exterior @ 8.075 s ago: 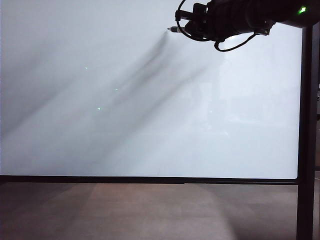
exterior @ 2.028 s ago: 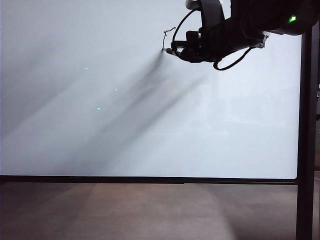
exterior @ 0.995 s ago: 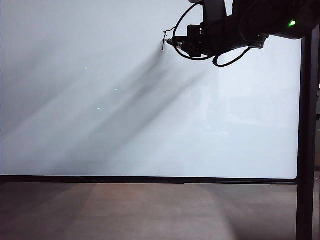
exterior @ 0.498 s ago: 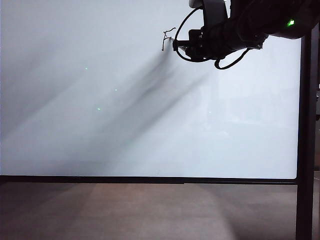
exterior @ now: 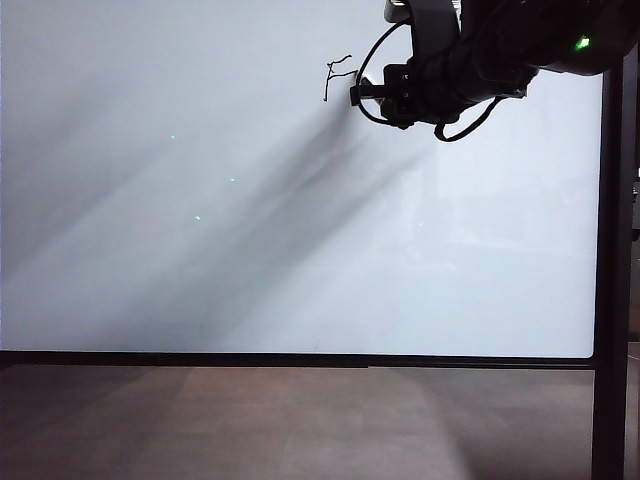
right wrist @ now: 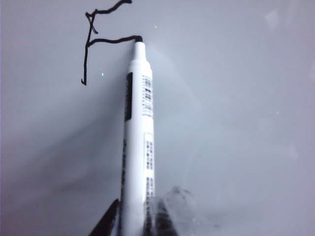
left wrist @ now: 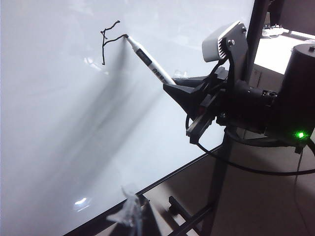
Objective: Reach to the right to find the marker pen, pick it up, and write the number 6 on the whiteboard.
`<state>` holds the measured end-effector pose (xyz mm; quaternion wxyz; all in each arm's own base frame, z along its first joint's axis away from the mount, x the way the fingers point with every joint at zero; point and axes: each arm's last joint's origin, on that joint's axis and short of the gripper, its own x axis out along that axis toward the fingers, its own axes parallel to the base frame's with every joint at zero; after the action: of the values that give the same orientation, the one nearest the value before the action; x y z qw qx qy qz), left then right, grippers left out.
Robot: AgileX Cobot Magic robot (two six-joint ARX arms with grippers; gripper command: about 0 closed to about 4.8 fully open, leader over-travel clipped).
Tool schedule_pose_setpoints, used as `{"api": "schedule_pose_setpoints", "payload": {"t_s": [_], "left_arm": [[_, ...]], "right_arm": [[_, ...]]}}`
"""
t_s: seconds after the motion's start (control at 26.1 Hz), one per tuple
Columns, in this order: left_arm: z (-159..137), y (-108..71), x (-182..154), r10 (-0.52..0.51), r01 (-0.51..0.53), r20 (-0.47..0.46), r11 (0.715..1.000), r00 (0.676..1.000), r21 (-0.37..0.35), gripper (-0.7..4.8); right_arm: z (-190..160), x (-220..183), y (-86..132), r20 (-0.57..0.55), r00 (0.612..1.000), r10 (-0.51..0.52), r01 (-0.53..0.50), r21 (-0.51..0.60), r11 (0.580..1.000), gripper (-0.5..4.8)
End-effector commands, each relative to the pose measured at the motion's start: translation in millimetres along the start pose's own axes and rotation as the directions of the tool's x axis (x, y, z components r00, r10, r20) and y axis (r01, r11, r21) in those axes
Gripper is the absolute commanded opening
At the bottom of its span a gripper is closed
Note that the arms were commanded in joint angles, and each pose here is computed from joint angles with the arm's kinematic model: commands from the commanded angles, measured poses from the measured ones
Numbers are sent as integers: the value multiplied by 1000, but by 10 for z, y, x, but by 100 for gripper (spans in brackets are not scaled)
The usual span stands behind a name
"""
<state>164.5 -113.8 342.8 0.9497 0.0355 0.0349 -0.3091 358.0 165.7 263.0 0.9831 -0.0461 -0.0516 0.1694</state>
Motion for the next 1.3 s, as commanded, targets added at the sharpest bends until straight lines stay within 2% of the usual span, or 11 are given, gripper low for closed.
{"api": "schedule_pose_setpoints", "payload": {"t_s": [0.04, 0.46, 0.77, 1.3], "left_arm": [[32, -3, -9, -5, 5, 22, 1000, 1000, -3, -6], [30, -3, -9, -5, 5, 21, 1000, 1000, -3, -6], [30, -3, -9, -5, 5, 21, 1000, 1000, -3, -6], [32, -3, -9, -5, 5, 22, 1000, 1000, -3, -6]], "right_arm": [[-10, 5, -33, -37, 999, -24, 24, 16, 1000, 31], [-82, -1, -11, -107, 994, 32, -29, 31, 999, 31], [-62, -6, -13, -102, 994, 36, -33, 32, 999, 31], [121, -76, 27, -36, 972, 231, -229, 43, 972, 31]]}}
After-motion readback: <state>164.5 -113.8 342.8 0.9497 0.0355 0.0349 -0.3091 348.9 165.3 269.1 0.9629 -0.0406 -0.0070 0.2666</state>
